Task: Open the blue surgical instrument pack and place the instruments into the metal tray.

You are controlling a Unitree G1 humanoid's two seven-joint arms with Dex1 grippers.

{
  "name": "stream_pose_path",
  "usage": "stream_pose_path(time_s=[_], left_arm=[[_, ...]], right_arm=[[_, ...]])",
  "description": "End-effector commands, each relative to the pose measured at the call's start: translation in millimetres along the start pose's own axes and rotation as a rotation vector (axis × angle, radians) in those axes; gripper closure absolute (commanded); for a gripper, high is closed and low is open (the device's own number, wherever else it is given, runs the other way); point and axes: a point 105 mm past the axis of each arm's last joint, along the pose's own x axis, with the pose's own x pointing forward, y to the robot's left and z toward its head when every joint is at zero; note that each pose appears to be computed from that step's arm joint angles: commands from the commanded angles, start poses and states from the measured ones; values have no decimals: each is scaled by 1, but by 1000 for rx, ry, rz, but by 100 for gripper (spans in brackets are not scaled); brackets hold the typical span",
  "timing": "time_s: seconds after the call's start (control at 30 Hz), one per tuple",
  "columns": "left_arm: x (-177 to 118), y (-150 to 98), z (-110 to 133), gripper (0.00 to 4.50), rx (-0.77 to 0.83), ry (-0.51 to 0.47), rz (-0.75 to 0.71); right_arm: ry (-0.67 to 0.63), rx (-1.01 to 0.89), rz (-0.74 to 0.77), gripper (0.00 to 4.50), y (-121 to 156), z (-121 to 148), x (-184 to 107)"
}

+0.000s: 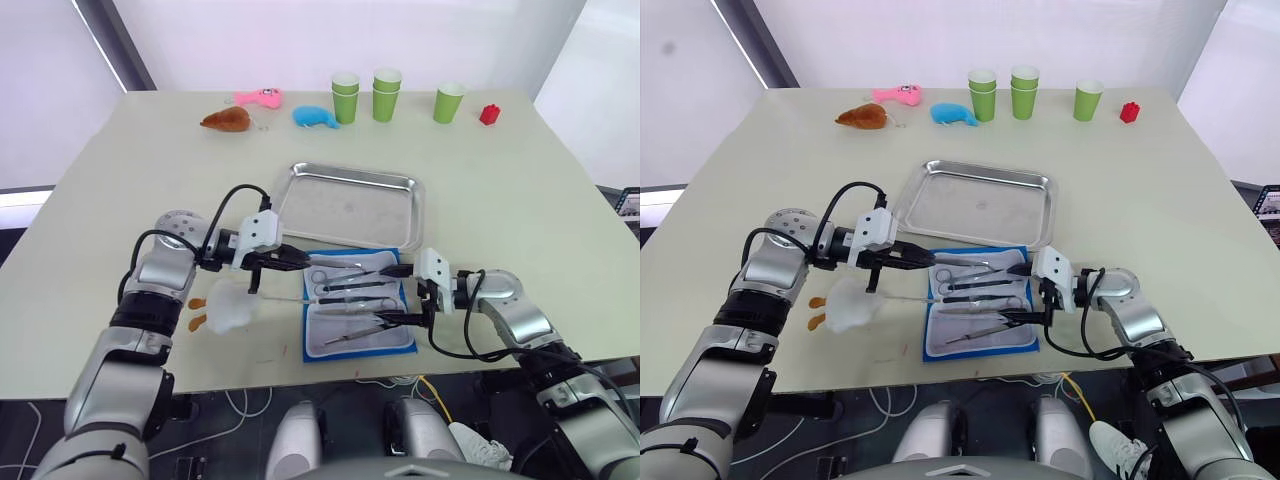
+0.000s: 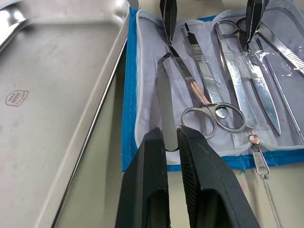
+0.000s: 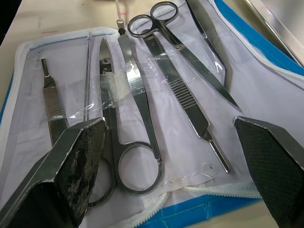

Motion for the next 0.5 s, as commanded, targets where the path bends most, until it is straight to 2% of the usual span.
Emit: stream_pose_path(time_s=[0.03,0.5], left_arm=[[-19,10,17,433,48,-33,65],[-46,1,15,433,29,14,60]], right_arm=[[308,166,14,0,26,-84,-2],[304,167,11,0,27,-86,0]])
